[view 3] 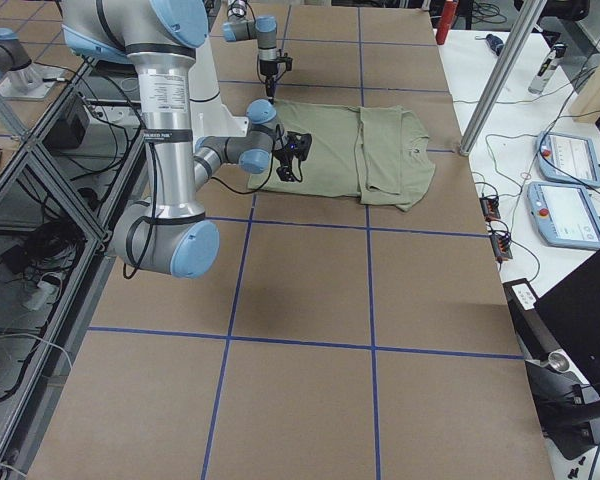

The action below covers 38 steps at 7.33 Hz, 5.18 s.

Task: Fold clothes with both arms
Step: 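Lower the right gripper onto the other hem corner and grasp, then lift both hem corners and carry them toward the collar with both grippers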

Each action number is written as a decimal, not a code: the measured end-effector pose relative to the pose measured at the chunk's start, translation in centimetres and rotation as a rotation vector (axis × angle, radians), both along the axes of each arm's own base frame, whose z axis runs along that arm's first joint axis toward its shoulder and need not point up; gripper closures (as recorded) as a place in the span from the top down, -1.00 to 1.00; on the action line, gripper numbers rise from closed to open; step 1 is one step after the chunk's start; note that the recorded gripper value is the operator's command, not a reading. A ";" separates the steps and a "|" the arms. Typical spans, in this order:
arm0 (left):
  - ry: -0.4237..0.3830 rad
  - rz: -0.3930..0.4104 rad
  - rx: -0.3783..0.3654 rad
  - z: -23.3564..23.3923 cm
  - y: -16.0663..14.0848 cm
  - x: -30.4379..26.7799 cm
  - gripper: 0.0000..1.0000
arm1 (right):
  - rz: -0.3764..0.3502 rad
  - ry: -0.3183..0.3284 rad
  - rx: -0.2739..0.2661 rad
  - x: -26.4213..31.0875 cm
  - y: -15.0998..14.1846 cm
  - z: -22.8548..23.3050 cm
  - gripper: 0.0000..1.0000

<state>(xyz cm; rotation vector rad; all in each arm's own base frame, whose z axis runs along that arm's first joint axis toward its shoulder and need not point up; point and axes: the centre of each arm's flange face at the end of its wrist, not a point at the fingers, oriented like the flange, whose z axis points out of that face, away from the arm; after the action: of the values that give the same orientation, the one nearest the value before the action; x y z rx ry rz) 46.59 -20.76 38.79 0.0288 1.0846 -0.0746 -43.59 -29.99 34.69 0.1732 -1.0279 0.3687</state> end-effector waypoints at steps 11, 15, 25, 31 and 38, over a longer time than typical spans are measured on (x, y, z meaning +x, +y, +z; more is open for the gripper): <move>0.092 -0.018 -0.025 -4.1 -0.1 -0.8 -1.00 | 0.242 0.031 -0.400 -3.3 13.6 2.4 0.78; 0.108 -0.018 -0.023 -4.8 -0.1 -1.0 -1.00 | 0.250 0.032 -0.381 -3.1 14.7 4.6 0.63; 0.120 -0.020 -0.021 -5.4 -0.2 -1.2 -1.00 | 0.232 0.004 -0.376 -3.9 15.7 3.0 -0.97; 0.156 0.023 -0.039 -8.1 -0.4 -3.7 -1.00 | 0.238 0.026 -0.383 -0.7 14.5 -0.7 -1.00; 0.160 0.105 -0.035 -21.0 -6.3 -14.2 -1.00 | 0.100 0.066 -0.422 11.5 9.8 -16.4 -1.00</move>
<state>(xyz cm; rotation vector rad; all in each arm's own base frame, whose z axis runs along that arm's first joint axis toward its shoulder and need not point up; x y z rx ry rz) 32.37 -27.09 17.74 -0.0670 1.2424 -0.0012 -32.06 -20.21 18.29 -0.1424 -0.8577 0.6570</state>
